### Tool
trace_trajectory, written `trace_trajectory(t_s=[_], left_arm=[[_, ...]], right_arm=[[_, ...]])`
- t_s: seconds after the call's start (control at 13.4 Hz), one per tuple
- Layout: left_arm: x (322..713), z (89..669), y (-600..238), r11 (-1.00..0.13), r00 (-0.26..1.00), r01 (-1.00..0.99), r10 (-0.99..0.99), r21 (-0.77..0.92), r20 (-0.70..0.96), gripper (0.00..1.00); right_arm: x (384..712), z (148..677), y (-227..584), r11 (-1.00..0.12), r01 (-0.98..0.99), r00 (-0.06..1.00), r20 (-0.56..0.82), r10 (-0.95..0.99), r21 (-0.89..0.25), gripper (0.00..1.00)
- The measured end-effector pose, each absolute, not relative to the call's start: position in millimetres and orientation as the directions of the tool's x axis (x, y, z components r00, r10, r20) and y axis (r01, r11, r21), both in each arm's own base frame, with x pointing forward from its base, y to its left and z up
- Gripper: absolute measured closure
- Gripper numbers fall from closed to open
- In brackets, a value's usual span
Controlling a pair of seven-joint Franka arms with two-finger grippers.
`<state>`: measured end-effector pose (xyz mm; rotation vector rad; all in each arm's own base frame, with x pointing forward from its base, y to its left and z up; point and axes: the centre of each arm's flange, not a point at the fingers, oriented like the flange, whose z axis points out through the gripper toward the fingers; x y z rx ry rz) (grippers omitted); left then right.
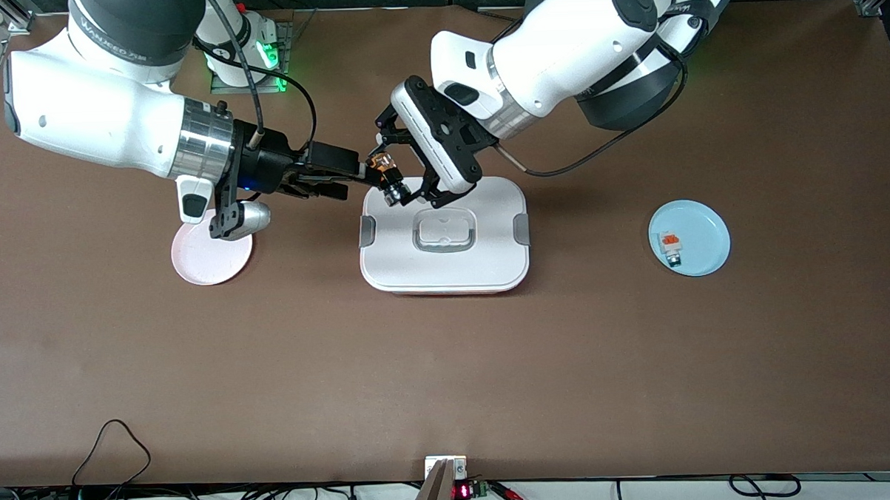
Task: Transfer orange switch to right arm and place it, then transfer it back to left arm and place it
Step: 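Carry the switch above the box toward the right gripper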
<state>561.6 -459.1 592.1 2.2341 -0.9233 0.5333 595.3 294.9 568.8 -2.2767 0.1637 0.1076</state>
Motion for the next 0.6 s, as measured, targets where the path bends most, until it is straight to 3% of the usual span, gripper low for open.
trace_trajectory(t_s=[0.6], left_arm=[[561, 594, -460, -0.536, 0.667, -0.736, -0.468, 0.414, 0.580, 0.26]], right_arm=[[598, 607, 290, -0.597, -0.183, 0.983, -0.136, -0.123, -0.781, 0.00]])
